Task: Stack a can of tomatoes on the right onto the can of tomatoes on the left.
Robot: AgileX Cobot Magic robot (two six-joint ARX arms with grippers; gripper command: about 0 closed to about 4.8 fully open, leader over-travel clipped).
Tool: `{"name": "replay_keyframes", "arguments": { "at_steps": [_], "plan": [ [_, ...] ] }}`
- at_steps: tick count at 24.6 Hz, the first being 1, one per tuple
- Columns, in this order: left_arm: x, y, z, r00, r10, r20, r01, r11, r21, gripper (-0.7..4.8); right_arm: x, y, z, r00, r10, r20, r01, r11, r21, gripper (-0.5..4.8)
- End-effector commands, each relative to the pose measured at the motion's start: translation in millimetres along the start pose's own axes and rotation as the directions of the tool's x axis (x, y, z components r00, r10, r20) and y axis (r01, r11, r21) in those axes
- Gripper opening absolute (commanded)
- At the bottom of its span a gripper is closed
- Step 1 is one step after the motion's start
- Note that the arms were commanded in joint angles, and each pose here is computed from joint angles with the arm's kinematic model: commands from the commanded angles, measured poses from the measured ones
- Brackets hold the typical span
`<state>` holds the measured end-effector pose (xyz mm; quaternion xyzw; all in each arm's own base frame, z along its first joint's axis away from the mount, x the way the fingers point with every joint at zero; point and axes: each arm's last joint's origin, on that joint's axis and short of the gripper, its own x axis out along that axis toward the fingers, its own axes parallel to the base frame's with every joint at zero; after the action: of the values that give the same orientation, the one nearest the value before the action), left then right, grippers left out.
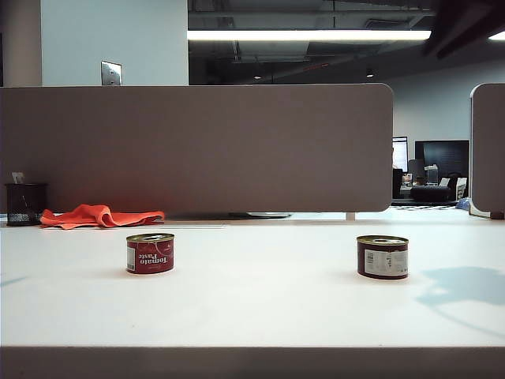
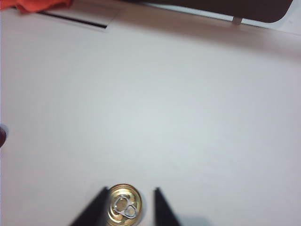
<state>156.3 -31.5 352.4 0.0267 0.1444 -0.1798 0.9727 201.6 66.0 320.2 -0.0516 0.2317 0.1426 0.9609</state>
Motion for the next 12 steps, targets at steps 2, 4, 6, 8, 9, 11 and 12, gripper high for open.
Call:
{"name": "replay_keyframes", "arguments": {
  "at_steps": [2, 4, 6, 8, 9, 11, 12],
  "plan": [
    [4.0, -4.5, -3.5, 0.996, -0.078, -0.041, 0.077, 0.997, -0.019, 2.64, 10.1, 8.1, -0.8, 0.999, -0.031, -0.038, 0.029, 0.999, -0.038, 4.46],
    [5.8, -5.2, -6.7, 0.991, -0.107, -0.075, 0.104, 0.994, -0.044, 3.24, 14.5, 9.9, -3.1, 0.997, -0.030, -0.069, 0.027, 0.999, -0.045, 4.79],
    [7.6, -5.0, -8.9, 0.989, -0.112, -0.099, 0.106, 0.993, -0.060, 3.55, 18.9, 10.4, -5.0, 0.996, -0.025, -0.091, 0.021, 0.999, -0.046, 4.79],
    [7.5, -5.9, -10.3, 0.985, -0.132, -0.112, 0.125, 0.990, -0.069, 3.56, 24.4, 11.1, -8.5, 0.992, -0.018, -0.129, 0.013, 0.999, -0.033, 4.79],
    [7.5, -6.3, -10.3, 0.984, -0.142, -0.112, 0.133, 0.988, -0.081, 3.63, 26.5, 11.4, -10.2, 0.989, -0.013, -0.147, 0.010, 1.000, -0.019, 4.79],
    [7.3, -7.6, -10.2, 0.977, -0.184, -0.108, 0.172, 0.979, -0.113, 3.78, 35.1, 12.1, -16.7, 0.976, -0.013, -0.220, 0.023, 0.999, 0.046, 4.79],
    [7.3, -7.8, -10.1, 0.975, -0.194, -0.107, 0.181, 0.976, -0.119, 3.78, 38.9, 12.3, -18.7, 0.968, -0.014, -0.252, 0.030, 0.998, 0.060, 4.79]
  ]
}}
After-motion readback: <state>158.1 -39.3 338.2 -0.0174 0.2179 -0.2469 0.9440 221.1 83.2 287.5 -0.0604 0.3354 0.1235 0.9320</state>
